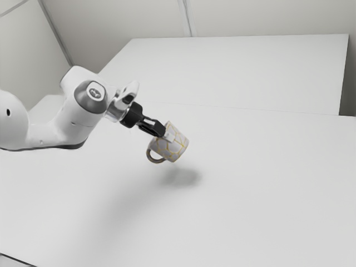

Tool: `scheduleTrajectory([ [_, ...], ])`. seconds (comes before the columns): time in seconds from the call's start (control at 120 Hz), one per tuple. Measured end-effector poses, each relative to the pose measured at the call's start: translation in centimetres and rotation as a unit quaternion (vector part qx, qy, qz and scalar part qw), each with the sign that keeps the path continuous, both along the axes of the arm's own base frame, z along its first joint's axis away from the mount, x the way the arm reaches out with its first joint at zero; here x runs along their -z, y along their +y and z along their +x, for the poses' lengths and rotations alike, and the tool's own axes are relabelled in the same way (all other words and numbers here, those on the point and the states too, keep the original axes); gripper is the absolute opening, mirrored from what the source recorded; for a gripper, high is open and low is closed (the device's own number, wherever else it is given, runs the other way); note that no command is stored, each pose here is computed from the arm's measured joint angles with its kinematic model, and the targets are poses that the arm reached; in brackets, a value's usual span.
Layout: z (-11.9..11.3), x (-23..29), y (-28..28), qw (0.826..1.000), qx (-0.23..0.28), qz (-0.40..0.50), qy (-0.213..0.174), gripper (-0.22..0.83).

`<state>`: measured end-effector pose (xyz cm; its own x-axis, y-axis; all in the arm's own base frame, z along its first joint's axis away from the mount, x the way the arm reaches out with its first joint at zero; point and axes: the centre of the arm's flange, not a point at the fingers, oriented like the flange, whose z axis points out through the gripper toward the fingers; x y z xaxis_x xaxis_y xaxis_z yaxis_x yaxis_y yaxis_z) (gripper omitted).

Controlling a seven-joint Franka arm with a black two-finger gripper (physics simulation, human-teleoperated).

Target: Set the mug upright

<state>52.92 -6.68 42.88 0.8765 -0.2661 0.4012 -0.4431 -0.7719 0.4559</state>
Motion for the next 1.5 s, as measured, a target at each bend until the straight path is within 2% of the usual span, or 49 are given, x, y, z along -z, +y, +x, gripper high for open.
scheduleTrajectory([
  [0.117,0.4,-1.4,-0.4,0.997,0.028,0.072,0.010,-0.17],
  [0.258,0.2,-1.3,-0.8,0.988,0.037,0.146,0.034,-0.17],
  [0.458,0.1,-0.8,-0.4,0.971,0.018,0.233,0.056,-0.17],
  [0.692,0.1,1.3,-0.8,0.954,-0.009,0.295,0.046,-0.17],
  [1.133,-1.6,5.0,-0.7,0.943,-0.072,0.324,0.026,-0.17],
  [1.5,-3.3,7.4,-0.9,0.940,-0.112,0.317,0.048,-0.17],
])
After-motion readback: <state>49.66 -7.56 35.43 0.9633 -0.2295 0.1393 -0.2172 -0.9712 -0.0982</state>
